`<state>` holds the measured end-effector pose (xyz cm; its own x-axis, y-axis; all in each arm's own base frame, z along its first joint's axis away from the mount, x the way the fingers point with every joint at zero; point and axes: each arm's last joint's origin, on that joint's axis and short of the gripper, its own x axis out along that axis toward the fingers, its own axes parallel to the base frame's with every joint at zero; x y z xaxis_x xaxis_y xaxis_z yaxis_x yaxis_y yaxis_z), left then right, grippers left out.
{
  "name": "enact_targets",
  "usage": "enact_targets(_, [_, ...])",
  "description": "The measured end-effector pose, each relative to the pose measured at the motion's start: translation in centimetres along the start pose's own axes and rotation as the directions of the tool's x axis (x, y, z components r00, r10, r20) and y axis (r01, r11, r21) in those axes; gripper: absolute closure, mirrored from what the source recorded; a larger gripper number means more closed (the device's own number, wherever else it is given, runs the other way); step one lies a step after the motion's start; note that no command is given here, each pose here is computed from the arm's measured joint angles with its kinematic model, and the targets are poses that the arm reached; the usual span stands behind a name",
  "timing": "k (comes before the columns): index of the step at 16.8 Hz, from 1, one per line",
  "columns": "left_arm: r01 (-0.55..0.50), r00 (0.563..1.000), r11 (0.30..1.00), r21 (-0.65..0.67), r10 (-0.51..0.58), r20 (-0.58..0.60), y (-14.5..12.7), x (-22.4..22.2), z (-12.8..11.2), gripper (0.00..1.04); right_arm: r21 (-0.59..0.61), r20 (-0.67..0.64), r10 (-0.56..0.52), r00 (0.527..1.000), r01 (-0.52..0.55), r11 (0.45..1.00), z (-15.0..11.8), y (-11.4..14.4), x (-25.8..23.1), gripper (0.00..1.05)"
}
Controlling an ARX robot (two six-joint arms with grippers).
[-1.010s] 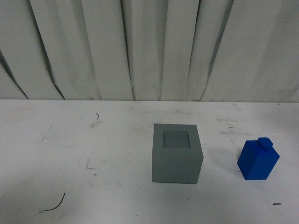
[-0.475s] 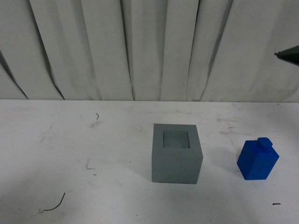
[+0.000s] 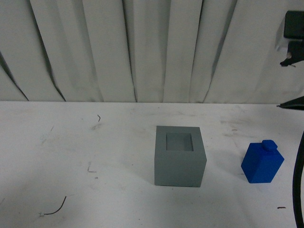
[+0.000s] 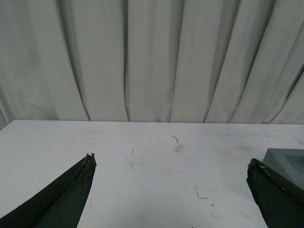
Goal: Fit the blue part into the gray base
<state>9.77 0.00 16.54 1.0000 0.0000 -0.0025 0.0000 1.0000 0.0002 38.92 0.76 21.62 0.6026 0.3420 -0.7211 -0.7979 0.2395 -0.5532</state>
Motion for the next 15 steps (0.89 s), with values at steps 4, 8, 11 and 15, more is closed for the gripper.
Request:
enact_targets(4, [0.0,1.0,1.0,0.0,0.0,0.0,0.0,0.0,0.0,0.07,-0.107,-0.08,0.333,0.939,-0.34,0.934,0.2,1.0,3.9,0.06])
enact_targets(8, [0.0,1.0,1.0,0.0,0.0,0.0,0.0,0.0,0.0,0.07,-0.174,-0.122,0.386,0.914,-0.403,0.899,0.5,1.3,5.9,0.06])
enact_targets(11, [0.0,1.0,1.0,0.0,0.0,0.0,0.0,0.0,0.0,0.07,-0.203,-0.15,0.397,0.906,-0.421,0.884,-0.1,1.6,7.1,0.06])
enact_targets(15, [0.0,1.0,1.0,0.0,0.0,0.0,0.0,0.0,0.0,0.07,-0.222,-0.165,0.392,0.905,-0.421,0.879,-0.4,1.8,7.7,0.06])
